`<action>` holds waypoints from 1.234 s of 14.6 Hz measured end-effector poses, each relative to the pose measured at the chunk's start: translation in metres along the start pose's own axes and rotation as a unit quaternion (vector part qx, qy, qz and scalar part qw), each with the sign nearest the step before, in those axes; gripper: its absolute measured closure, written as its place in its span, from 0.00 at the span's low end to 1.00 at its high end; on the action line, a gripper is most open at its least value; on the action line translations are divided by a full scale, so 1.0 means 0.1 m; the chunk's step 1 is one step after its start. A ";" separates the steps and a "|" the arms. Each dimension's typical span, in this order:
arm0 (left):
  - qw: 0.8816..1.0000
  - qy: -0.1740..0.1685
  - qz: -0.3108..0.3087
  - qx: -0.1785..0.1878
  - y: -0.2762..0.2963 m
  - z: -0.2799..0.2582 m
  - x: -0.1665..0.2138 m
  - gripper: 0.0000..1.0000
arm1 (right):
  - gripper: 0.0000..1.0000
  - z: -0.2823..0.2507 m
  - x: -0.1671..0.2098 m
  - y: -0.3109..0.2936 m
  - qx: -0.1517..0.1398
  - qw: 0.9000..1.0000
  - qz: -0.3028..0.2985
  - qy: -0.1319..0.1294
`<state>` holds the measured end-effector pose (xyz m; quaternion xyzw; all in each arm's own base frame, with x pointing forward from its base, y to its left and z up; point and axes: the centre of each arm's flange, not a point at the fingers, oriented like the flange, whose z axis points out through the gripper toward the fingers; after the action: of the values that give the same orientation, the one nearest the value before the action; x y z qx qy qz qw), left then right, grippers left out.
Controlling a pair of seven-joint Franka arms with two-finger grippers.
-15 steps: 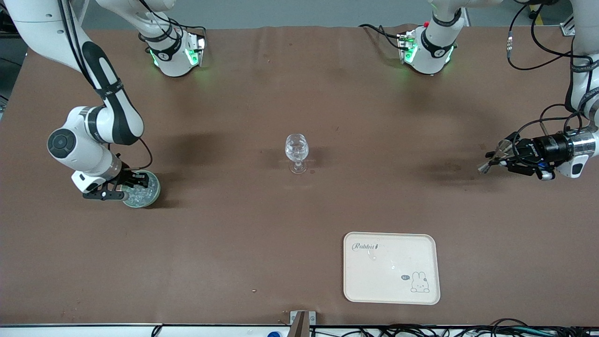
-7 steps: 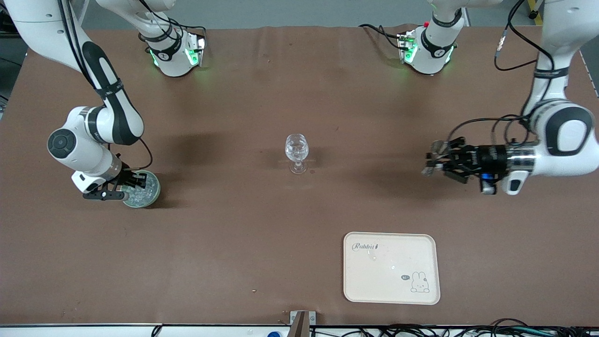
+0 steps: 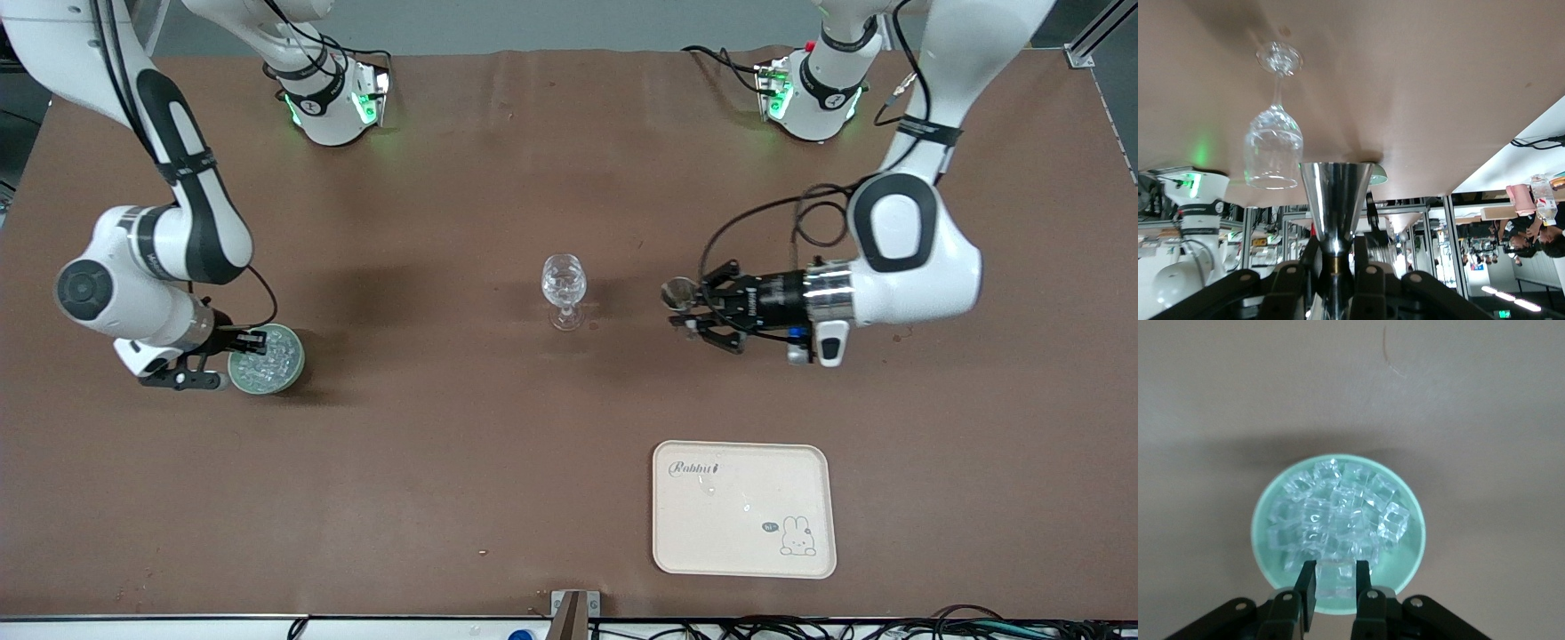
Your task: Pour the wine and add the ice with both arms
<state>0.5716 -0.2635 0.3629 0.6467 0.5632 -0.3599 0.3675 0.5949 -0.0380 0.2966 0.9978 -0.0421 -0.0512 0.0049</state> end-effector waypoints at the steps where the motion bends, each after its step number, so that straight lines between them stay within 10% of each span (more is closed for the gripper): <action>1: 1.000 0.011 0.003 -0.005 -0.03 0.16 -0.10 0.77 | 0.73 -0.26 0.03 -0.03 0.001 1.000 0.008 0.002; 18: 0.946 0.293 0.132 0.034 -0.50 1.27 -0.81 0.78 | 0.73 -3.29 -0.72 -0.10 0.018 0.999 0.025 0.026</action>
<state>0.5070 -0.4082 0.3713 0.8044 0.5429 -0.1219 0.2083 0.5585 -0.0202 0.6313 0.9974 -0.0673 -0.0246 -0.0109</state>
